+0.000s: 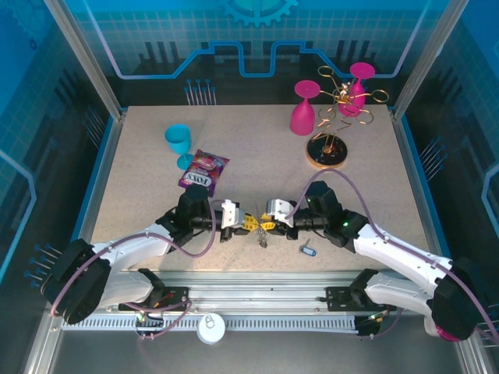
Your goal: Put the keys on the keyring
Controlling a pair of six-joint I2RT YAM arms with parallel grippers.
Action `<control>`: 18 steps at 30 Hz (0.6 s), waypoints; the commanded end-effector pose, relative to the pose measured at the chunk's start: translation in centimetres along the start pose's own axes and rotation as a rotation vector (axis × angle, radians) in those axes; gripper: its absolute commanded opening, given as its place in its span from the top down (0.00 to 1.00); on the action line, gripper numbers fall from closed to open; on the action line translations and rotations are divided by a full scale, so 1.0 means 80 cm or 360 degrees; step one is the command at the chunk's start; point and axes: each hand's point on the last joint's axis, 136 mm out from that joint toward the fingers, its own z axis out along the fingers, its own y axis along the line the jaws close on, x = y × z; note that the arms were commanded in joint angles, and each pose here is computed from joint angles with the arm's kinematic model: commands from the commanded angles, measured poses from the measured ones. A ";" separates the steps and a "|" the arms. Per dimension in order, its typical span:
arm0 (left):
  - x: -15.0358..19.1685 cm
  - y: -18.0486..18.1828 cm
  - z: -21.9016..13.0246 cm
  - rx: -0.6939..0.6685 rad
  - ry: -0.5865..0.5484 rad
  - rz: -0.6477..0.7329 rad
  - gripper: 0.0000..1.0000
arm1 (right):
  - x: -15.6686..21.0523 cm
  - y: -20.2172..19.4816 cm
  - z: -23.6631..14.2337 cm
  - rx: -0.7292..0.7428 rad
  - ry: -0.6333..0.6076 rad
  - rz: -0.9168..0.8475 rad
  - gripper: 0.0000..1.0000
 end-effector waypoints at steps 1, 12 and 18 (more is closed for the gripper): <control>-0.010 -0.007 -0.002 0.0046 -0.0064 0.0041 1.00 | -0.009 0.008 0.004 -0.0054 -0.0046 -0.0044 0.78; 0.001 0.010 -0.002 -0.0074 0.0023 0.0046 1.00 | 0.052 -0.058 -0.044 0.0565 0.0438 0.0460 0.76; 0.009 0.018 -0.001 -0.0125 0.0071 0.0017 1.00 | 0.109 -0.051 -0.093 0.0945 0.0841 0.1372 0.78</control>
